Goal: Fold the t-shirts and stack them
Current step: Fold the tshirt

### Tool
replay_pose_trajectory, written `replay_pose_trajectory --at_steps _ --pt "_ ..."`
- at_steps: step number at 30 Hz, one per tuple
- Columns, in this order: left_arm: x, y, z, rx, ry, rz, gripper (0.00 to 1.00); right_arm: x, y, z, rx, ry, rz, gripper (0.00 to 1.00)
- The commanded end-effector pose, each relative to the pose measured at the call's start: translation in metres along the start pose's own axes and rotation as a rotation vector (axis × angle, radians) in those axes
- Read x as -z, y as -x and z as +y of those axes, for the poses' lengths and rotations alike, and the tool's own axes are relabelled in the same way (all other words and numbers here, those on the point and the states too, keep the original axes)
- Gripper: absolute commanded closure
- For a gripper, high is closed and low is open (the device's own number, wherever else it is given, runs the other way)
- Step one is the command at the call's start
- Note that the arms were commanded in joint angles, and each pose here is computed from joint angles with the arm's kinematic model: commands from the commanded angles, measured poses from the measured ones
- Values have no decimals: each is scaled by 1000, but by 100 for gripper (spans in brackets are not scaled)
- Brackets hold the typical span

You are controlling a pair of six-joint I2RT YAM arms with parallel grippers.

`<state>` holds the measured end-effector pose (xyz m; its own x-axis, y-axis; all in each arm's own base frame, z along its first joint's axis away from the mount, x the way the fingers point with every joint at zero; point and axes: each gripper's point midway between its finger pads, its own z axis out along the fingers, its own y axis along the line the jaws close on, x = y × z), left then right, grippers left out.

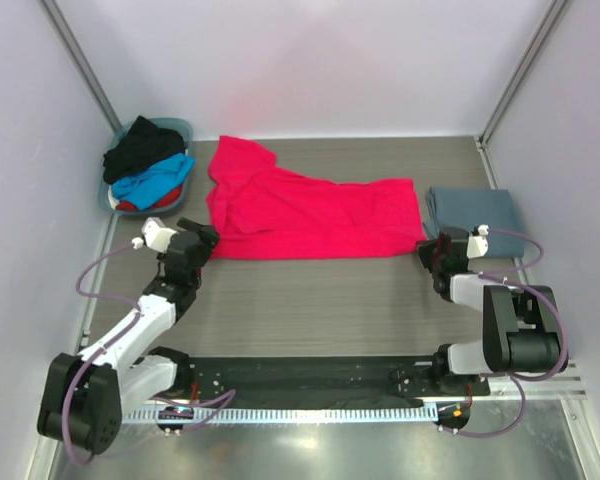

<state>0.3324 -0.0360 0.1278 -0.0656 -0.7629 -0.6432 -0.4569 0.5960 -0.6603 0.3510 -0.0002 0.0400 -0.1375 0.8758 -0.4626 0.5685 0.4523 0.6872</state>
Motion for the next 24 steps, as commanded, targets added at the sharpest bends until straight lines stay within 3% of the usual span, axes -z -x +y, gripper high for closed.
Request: replay_pose_trajectory --at_steps 1,4,11,24 --pt "3 -24 -4 5 -47 86 27 -2 8 16 -6 51 -24 99" --pt "-7 -38 2 27 -11 122 27 -2 8 17 -6 53 -20 99" --pt "-15 -60 5 153 -73 132 38 -3 7 18 -7 58 -17 99" --pt "-39 -72 11 92 -38 71 46 -5 3 18 -10 59 4 99"
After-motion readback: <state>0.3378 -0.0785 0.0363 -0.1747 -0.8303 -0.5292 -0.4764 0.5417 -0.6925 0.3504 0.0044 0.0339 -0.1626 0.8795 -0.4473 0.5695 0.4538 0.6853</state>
